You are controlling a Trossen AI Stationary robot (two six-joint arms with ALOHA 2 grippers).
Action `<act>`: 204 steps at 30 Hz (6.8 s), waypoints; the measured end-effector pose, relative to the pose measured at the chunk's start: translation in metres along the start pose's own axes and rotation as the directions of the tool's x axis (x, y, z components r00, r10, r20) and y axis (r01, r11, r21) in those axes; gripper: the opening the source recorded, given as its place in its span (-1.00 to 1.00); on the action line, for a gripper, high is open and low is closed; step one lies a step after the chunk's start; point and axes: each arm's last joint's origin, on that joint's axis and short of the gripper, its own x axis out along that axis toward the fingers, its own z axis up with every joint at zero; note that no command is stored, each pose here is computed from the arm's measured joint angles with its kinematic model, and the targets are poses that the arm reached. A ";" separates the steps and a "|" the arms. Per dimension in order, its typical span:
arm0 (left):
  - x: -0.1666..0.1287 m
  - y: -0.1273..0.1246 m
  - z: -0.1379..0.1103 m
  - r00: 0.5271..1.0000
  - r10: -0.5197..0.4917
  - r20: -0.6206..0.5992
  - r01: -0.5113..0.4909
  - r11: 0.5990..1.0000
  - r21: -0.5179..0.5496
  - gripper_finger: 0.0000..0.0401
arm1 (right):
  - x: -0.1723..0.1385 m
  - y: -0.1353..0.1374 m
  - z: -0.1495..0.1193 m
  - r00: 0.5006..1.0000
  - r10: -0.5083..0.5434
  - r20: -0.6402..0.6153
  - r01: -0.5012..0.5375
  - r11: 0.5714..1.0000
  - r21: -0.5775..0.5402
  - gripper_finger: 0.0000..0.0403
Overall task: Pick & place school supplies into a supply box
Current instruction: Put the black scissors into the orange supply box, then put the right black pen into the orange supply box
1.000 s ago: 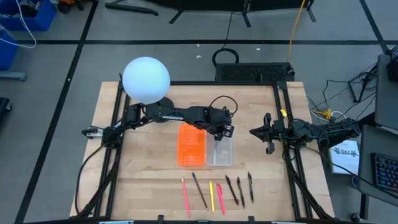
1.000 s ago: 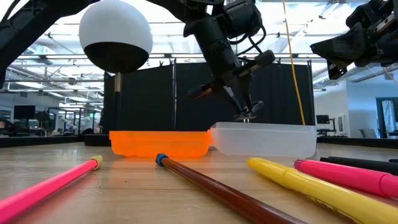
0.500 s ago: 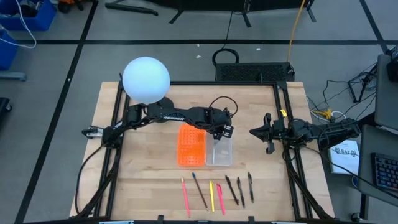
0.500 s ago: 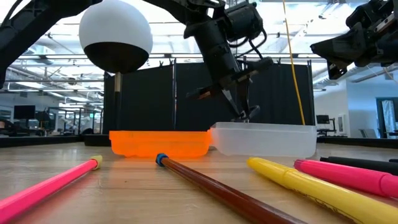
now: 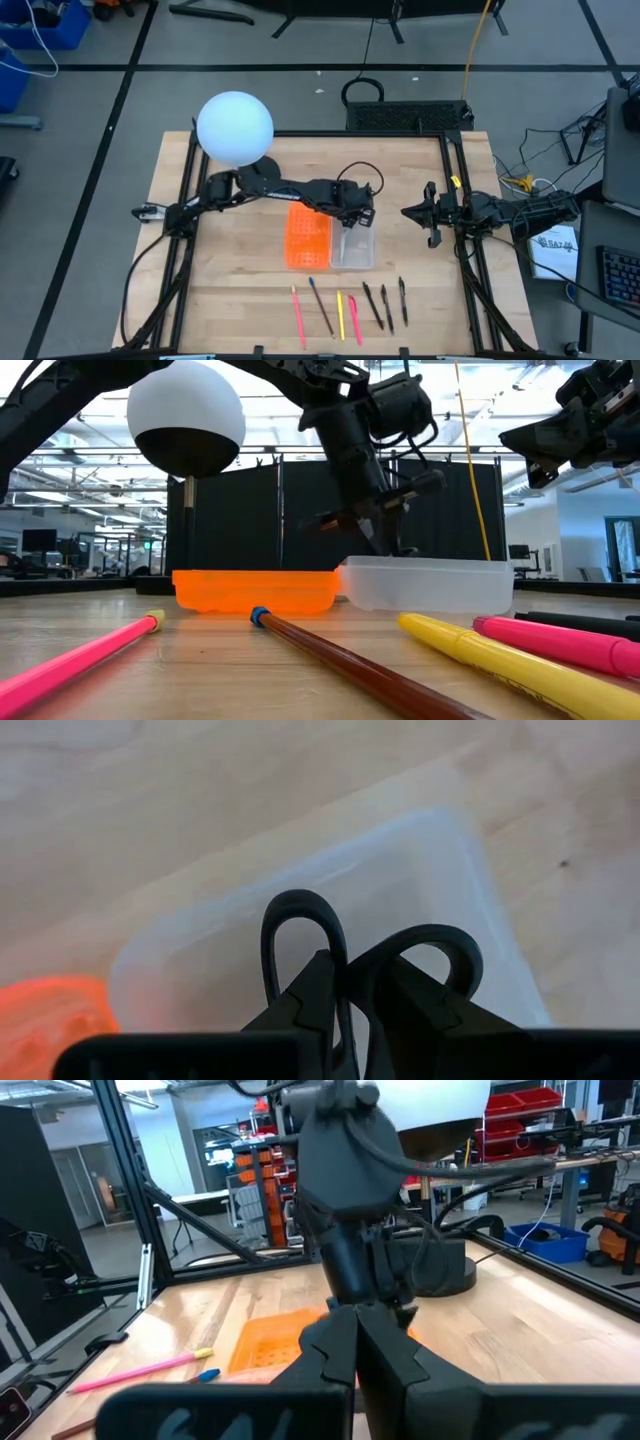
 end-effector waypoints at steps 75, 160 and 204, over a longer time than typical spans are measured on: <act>-0.259 0.189 -0.116 0.714 -0.657 0.240 -0.019 0.324 0.946 -0.96 | 0.003 0.001 -0.012 0.991 0.035 -0.128 -0.033 0.999 0.022 -1.00; -0.157 0.294 -0.123 0.373 -0.726 0.577 -0.143 0.570 0.809 -0.74 | 0.141 0.242 0.002 -0.031 -0.262 -0.964 0.910 0.391 -0.136 -1.00; -0.153 0.295 -0.124 0.413 -0.715 0.564 -0.096 0.581 0.808 -0.74 | 0.097 0.221 -0.085 -0.079 -0.188 -0.979 0.930 0.340 -0.140 -0.26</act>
